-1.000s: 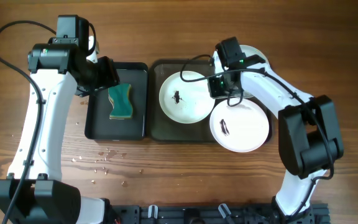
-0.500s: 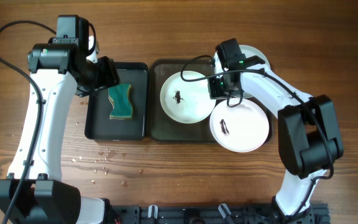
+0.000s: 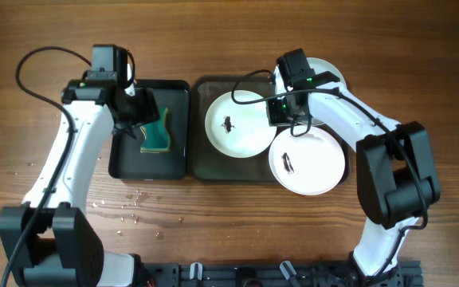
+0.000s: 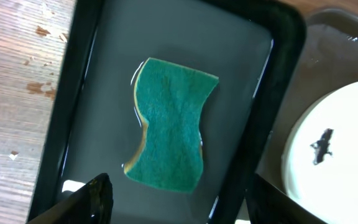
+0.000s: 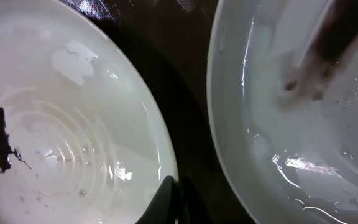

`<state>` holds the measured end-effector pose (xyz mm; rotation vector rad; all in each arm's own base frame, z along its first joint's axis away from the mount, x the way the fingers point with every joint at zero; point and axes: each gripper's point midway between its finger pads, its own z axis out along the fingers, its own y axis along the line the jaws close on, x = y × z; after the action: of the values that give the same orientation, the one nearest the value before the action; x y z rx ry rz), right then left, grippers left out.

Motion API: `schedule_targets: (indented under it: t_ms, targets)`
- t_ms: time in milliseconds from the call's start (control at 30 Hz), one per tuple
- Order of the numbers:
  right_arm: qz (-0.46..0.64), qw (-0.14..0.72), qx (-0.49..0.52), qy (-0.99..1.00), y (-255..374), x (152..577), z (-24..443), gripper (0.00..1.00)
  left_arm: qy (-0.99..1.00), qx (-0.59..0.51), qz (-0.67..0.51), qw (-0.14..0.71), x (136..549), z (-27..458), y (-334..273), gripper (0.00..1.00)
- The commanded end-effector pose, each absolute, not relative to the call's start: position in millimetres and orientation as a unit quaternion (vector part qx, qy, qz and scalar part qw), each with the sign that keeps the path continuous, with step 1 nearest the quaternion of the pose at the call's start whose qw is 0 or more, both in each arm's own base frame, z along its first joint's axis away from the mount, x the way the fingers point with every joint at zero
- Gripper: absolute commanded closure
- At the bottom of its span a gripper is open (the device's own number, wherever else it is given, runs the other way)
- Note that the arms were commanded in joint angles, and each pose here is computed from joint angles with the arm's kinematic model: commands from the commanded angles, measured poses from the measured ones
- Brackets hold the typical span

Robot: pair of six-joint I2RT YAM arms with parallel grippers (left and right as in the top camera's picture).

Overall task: Clean dirty plates on tray and stack at the side
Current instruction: 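Lower the left gripper and grasp the green sponge, lifting it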

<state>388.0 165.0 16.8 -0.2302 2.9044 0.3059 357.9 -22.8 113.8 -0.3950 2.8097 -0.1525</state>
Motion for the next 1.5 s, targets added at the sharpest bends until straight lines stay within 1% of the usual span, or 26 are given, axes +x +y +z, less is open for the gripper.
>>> schedule_targets:
  t_ms: [0,167,500,633,800,867,900,1000,1033,1067,1100,1267,1333,1467]
  targets:
    - [0.096,0.1,-0.074,0.988,164.1,386.4,9.0,0.96,0.981,-0.109,-0.058,0.146,355.3,92.4,-27.6,0.33]
    - [0.096,0.1,-0.075,0.988,164.1,386.4,9.0,0.96,0.979,-0.108,-0.06,0.159,358.2,77.2,-27.8,0.3]
    - [0.1,0.1,-0.076,0.987,166.4,386.4,9.3,0.96,0.987,-0.104,-0.053,0.112,355.5,32.1,-28.9,0.3]
    - [0.1,0.101,-0.077,0.987,166.3,386.5,9.3,0.96,0.991,-0.068,-0.049,0.103,355.1,22.1,-34.8,0.31]
    - [0.1,0.1,-0.077,0.987,166.3,386.4,9.3,0.96,0.992,-0.059,-0.048,0.096,356.2,11.2,-39.0,0.37]
    - [0.1,0.1,-0.076,0.987,166.3,386.4,9.3,0.95,0.993,-0.06,-0.047,0.089,355.3,5.6,-38.6,0.41]
    - [0.1,0.1,-0.077,0.987,166.3,386.4,9.3,0.96,0.993,-0.06,-0.043,0.088,355.1,4.2,-37.6,0.45]
    - [0.1,0.1,-0.077,0.987,166.3,386.4,9.3,0.96,0.993,-0.06,-0.039,0.089,356.1,2.8,-36.4,0.53]
    - [0.1,0.1,-0.076,0.987,166.3,386.4,9.3,0.96,0.993,-0.06,-0.04,0.09,356.4,2.9,-36.4,0.57]
    - [0.1,0.1,-0.077,0.987,166.4,386.4,9.3,0.96,0.993,-0.06,-0.04,0.09,356.5,2.9,-36.3,0.7]
    - [0.1,0.1,-0.077,0.987,166.4,386.4,9.3,0.95,0.993,-0.06,-0.04,0.089,356.3,2.9,-36.3,0.96]
    - [0.1,0.1,-0.077,0.987,166.3,386.4,9.3,0.96,0.991,-0.063,-0.023,0.116,363.5,18.7,-29.6,0.96]
    - [0.1,0.1,-0.077,0.987,166.3,386.4,9.3,0.96,0.986,-0.064,-0.024,0.149,368.9,41.8,-28.7,0.96]
    - [0.1,0.1,-0.076,0.987,166.4,386.4,9.3,0.95,0.969,-0.063,-0.036,0.235,376.2,104.2,-29.2,0.96]
